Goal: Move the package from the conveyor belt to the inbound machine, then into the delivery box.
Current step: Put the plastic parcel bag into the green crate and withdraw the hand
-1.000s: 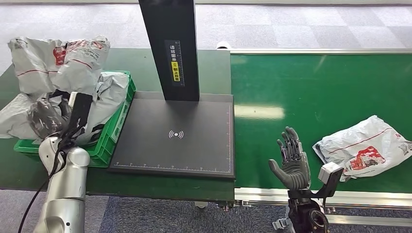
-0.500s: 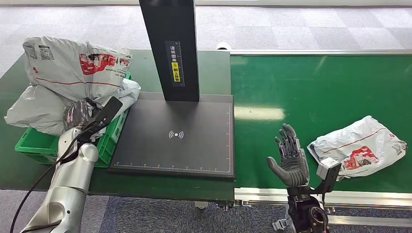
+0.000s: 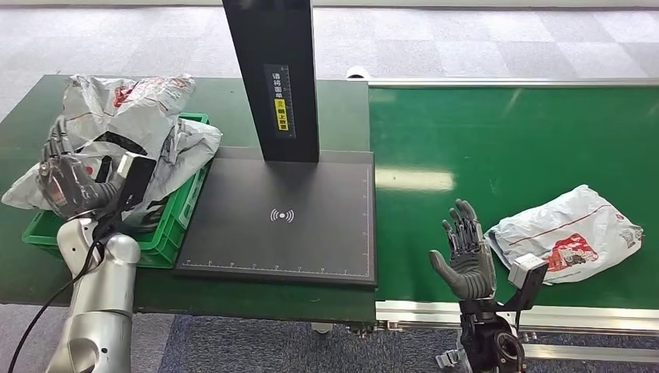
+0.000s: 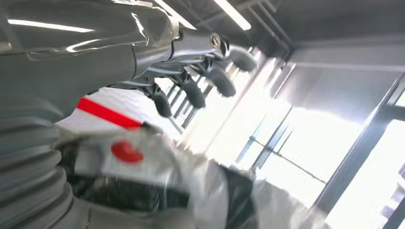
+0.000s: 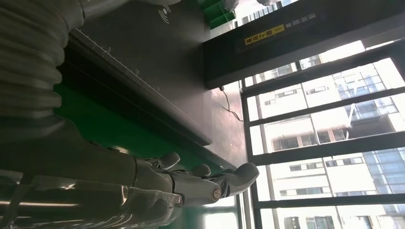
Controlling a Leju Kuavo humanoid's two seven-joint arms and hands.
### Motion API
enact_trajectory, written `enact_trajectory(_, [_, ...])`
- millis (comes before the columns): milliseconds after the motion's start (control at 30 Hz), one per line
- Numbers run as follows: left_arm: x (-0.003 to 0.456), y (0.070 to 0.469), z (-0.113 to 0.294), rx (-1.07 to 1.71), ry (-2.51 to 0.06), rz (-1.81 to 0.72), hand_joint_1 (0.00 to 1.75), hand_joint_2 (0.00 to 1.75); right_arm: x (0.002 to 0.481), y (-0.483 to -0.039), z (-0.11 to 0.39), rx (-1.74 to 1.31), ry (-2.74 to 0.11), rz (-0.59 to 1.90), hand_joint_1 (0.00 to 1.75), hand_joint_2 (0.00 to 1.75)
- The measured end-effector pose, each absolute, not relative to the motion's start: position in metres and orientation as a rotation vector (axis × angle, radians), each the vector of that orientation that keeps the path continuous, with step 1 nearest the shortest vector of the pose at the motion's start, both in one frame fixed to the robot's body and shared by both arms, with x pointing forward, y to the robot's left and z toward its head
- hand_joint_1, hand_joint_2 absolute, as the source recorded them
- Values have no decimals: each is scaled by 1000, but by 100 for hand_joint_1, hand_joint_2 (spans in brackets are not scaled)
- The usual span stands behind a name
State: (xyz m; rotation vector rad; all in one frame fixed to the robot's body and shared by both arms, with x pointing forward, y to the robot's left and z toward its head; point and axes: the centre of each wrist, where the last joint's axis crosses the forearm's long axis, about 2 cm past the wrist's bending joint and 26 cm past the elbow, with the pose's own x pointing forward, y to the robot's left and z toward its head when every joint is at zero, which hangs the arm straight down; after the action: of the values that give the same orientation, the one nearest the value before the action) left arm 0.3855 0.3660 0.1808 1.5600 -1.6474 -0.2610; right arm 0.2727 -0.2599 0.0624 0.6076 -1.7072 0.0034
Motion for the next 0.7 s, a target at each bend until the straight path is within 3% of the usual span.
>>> enact_trajectory(467, [359, 366, 205, 1649, -1931, 99, 0, 175, 271, -258, 61, 614, -1725, -14, 0, 175])
enact_trajectory(700, [360, 324, 217, 1413, -2144, 267, 0, 175, 272, -259, 62, 632, -1741, -29, 0, 175])
